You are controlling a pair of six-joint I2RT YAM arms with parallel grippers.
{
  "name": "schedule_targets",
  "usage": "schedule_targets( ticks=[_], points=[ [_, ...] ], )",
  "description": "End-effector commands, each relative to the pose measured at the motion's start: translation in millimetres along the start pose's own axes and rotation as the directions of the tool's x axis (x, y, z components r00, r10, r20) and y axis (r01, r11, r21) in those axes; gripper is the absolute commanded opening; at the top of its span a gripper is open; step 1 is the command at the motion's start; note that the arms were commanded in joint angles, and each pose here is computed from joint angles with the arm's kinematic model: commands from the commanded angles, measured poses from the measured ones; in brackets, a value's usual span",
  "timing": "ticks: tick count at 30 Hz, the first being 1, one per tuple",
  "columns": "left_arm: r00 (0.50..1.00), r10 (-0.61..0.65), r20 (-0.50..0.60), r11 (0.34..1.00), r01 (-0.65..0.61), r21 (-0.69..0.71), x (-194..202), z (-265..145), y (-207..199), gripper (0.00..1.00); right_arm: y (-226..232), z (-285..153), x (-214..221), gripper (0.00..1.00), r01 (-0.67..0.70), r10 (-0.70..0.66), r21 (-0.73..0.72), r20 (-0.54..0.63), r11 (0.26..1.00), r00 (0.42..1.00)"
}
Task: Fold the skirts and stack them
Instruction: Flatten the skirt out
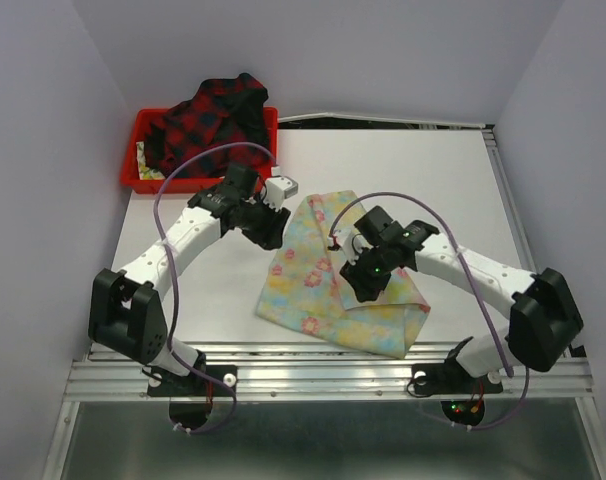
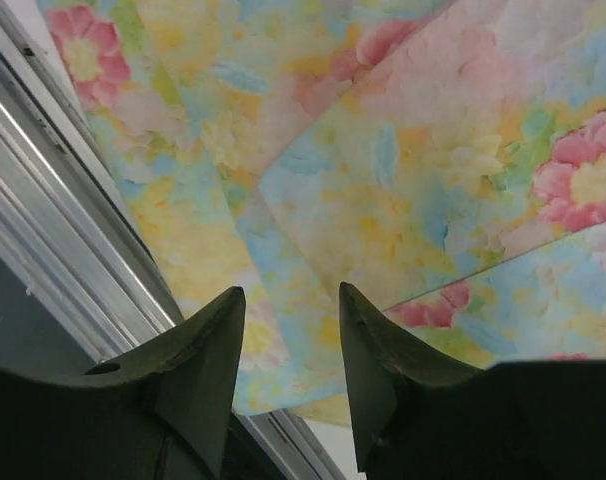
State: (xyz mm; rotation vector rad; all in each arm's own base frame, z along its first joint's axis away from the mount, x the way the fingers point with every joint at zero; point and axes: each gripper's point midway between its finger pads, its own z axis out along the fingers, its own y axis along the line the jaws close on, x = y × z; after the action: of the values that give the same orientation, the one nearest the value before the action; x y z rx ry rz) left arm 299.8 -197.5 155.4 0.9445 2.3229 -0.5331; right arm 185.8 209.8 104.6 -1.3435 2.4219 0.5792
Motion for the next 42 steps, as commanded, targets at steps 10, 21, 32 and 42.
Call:
schedule_targets(
  ticks=[10,21,32,42],
  points=[
    [0.995,-0.092,-0.026,0.995,0.094,0.045,36,21,-9,0.57,4,60,-39,0.44,-0.045,0.053,0.098,-0.074,0.994,0.996],
    [0.987,-0.135,-0.092,0.987,0.142,0.073,55,48,-8,0.59,0,96,-21,0.45,-0.063,0.086,0.129,-0.181,0.990,0.980],
    [0.950,-0.200,-0.240,0.976,0.216,0.040,99,72,-3,0.40,-19,85,-30,0.01,-0.057,0.100,0.245,-0.167,0.968,0.981],
    [0.940,-0.207,-0.270,0.977,0.210,-0.018,114,73,6,0.03,-95,-32,-63,0.01,-0.117,0.097,0.449,0.067,0.886,0.993]
  ],
)
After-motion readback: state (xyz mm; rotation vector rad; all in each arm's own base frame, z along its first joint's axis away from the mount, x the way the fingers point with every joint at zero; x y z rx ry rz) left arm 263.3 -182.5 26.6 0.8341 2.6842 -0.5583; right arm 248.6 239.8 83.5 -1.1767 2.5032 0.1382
